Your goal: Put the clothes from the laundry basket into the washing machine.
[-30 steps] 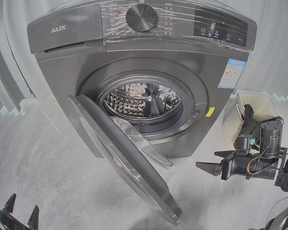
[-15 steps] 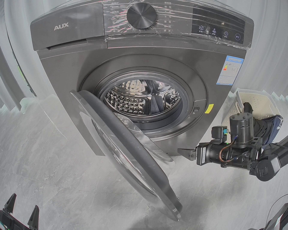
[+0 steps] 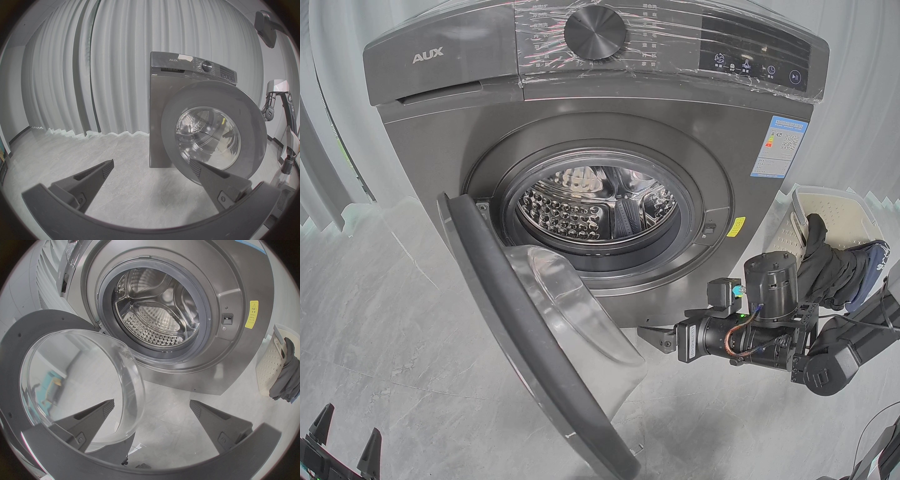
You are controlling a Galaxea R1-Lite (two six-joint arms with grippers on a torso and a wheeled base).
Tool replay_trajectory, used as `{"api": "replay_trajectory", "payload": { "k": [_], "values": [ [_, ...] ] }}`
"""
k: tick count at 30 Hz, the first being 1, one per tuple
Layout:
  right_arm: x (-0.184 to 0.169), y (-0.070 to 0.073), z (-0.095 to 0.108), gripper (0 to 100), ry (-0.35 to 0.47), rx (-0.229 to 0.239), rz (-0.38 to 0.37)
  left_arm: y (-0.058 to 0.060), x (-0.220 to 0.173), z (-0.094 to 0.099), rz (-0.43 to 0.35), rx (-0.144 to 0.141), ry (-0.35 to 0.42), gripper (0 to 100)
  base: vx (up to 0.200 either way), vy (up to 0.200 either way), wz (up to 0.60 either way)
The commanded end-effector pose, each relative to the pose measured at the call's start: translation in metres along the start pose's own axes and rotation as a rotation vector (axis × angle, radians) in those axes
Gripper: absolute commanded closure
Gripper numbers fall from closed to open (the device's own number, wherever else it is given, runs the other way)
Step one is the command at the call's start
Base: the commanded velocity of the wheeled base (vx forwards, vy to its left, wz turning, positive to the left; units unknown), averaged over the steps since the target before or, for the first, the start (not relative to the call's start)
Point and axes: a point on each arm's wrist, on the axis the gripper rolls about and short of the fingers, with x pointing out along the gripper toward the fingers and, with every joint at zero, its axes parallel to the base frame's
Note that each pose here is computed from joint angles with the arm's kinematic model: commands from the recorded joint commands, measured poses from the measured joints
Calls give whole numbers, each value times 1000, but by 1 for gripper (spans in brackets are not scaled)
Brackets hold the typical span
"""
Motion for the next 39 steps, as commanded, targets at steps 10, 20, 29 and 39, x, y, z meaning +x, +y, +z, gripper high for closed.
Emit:
{"api": "replay_trajectory", "payload": {
  "k": [10,20,29,39],
  "values": [
    [25,-3,1,0,-4,2,-10,0,0,-5,0,-1,2,0,-200,0,0],
    [33,16,-11,0,32,-19,41,0,0,-5,0,-1,1,0,-20,0,0],
    [36,15,2,0,-14,-12,40,0,0,-5,0,-1,1,0,-67,0,0],
    [71,49,-1,0,-80,-46,135,0,0,-5,0,1,2,0,-120,0,0]
  ]
}}
